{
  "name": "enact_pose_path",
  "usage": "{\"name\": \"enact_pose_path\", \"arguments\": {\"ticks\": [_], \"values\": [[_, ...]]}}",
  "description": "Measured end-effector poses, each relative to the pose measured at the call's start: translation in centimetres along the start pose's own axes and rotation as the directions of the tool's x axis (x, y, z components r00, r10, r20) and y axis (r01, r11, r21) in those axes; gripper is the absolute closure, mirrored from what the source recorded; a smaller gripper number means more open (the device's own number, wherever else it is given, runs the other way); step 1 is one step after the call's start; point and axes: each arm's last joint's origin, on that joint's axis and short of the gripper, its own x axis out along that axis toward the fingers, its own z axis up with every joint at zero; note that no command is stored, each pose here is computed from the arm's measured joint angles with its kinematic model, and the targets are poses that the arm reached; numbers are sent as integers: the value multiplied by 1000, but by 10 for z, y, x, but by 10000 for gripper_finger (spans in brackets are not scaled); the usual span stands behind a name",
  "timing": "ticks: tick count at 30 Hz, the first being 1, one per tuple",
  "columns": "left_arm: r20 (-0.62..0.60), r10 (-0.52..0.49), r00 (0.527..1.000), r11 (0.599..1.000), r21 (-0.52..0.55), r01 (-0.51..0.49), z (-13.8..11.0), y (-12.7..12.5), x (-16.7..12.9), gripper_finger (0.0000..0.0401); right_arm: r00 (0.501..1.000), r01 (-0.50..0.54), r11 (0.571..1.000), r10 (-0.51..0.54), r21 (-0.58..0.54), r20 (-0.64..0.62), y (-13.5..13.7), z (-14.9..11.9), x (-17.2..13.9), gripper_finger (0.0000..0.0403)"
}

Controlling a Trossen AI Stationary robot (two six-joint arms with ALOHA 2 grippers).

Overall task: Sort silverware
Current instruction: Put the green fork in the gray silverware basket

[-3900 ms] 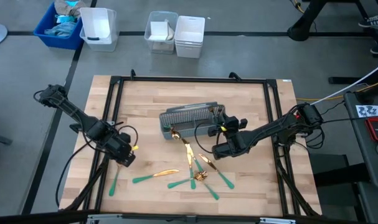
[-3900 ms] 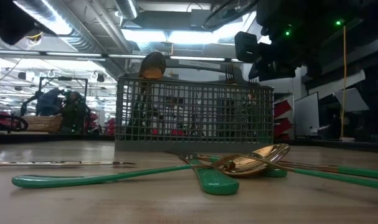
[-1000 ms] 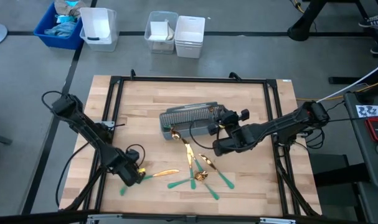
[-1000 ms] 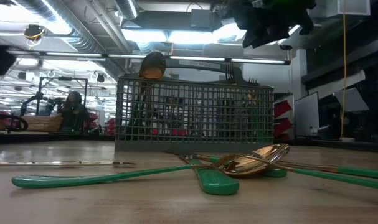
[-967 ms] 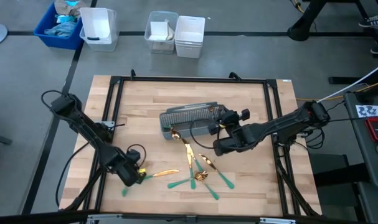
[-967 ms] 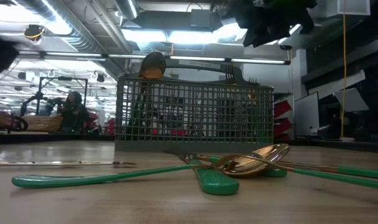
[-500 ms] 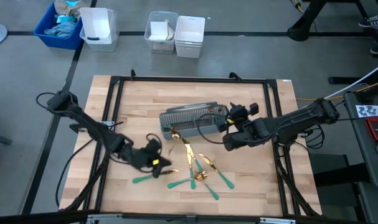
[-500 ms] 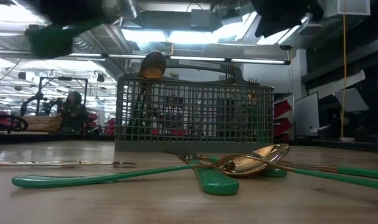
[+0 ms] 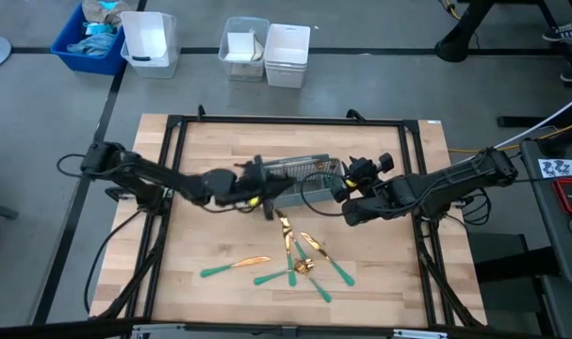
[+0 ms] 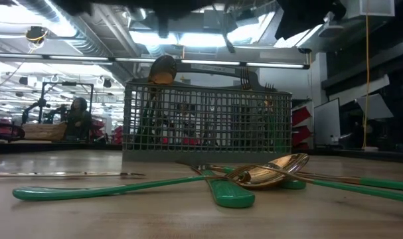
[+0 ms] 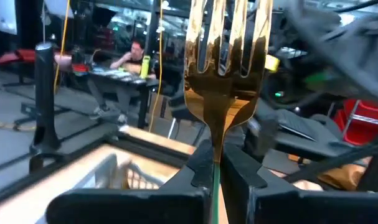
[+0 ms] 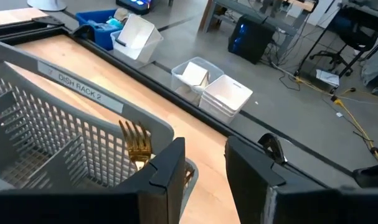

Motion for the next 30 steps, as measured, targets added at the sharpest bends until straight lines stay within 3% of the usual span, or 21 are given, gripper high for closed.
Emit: {"name": "enact_pose_path", "arguments": {"ticks": [7, 15, 23, 30], "values": [[-6, 6, 1000, 994, 112, -6, -14, 19, 60, 392, 999, 15, 1000, -16, 25, 43, -12, 7, -6, 288], [-78, 35, 996, 938, 347, -5, -41, 22, 107, 391, 999, 13, 1000, -13, -11, 44, -21, 10, -9, 288], [-168, 54, 984, 874, 484, 35, -67, 24, 118, 366, 999, 11, 1000, -10, -25, 37, -20, 9, -9, 288], [-185, 53, 981, 878, 476, 42, -66, 21, 116, 294, 1000, -15, 1000, 15, -26, 4, -20, 8, -9, 288]]}}
